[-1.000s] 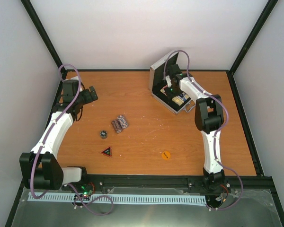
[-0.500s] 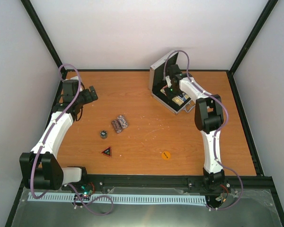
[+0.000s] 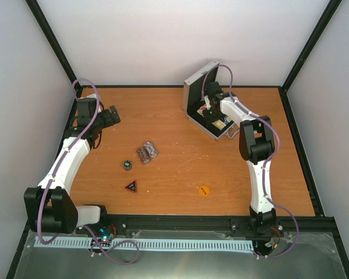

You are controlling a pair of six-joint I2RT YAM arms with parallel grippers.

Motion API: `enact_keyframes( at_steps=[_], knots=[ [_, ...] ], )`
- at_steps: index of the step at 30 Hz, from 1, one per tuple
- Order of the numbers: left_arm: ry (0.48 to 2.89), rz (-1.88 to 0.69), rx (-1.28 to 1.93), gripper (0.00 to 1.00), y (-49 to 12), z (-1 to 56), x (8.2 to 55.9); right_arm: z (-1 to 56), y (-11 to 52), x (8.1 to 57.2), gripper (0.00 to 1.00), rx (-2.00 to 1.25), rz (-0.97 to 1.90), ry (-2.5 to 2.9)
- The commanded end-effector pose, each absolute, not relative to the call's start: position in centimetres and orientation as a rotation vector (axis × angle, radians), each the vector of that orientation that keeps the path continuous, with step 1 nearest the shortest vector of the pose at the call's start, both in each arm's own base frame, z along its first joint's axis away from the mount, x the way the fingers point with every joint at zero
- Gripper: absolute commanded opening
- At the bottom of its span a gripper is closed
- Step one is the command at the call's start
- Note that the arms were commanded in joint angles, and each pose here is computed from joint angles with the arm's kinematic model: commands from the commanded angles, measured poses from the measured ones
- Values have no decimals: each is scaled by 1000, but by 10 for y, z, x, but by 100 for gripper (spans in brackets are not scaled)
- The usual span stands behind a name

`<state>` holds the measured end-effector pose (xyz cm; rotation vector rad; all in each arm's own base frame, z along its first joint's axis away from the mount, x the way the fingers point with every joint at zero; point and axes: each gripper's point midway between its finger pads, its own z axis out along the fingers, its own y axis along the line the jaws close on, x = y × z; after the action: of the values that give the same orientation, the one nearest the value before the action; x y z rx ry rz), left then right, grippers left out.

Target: Pack up texas hold em set

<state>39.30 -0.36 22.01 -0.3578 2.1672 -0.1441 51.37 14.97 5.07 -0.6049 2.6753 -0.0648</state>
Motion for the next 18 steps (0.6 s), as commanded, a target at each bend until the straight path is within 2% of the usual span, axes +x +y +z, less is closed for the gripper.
enact_keyframes(
  at_steps=[1, 5, 18],
  knots=[
    [2154, -139, -343, 100, -4, 225, 397, 30, 144, 495, 43, -628, -99, 2750],
    [2158, -145, -339, 100, -5, 224, 399, 25, 142, 498, 46, -609, -119, 2757],
    [2159, -138, -342, 100, -4, 224, 400, 28, 112, 513, 46, -476, -374, 2717]
  ],
)
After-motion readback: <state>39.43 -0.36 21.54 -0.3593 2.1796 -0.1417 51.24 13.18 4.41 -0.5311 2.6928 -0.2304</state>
